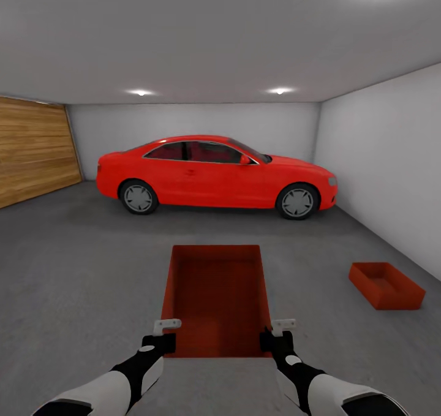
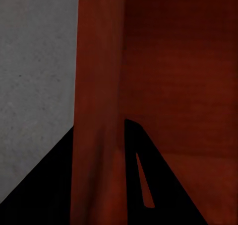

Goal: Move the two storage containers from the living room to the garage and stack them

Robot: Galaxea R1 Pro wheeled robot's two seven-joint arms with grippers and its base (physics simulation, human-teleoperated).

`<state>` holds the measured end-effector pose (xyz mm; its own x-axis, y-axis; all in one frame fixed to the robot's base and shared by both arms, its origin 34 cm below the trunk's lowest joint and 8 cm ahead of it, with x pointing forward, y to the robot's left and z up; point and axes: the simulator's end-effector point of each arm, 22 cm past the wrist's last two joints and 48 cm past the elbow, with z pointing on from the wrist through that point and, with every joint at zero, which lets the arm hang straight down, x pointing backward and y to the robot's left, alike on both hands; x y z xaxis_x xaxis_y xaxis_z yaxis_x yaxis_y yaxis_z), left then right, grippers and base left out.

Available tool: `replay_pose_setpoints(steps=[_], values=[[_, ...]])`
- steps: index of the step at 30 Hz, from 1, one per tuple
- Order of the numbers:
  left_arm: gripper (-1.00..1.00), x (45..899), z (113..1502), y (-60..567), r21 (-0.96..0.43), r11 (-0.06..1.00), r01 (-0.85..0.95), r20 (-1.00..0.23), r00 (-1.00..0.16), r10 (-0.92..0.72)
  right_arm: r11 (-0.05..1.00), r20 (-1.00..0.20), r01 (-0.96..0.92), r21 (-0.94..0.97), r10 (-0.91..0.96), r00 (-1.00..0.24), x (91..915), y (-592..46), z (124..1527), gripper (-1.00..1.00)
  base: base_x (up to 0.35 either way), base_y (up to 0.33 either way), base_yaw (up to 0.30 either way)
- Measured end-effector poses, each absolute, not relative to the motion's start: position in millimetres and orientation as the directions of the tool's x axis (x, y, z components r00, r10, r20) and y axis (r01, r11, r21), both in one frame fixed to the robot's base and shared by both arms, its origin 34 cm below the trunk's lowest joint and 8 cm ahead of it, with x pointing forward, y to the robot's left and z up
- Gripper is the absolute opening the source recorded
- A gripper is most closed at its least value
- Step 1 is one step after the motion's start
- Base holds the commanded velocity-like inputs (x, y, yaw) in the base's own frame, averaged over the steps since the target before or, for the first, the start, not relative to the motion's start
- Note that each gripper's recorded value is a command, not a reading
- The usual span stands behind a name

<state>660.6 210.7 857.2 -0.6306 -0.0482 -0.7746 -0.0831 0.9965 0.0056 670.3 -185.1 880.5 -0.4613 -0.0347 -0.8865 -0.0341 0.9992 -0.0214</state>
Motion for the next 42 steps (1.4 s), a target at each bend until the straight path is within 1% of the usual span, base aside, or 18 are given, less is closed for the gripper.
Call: replay_pose_setpoints(steps=[42], values=[[-1.00, 660.5, 857.1, 210.9, 0.005, 0.996, -0.084, -0.774, -0.631, -0.049, 0.999, -0.886, -0.034, -0.022, -0.036, -0.462, 670.3, -184.9, 880.5, -1.00, 0.322, 0.000, 0.000]])
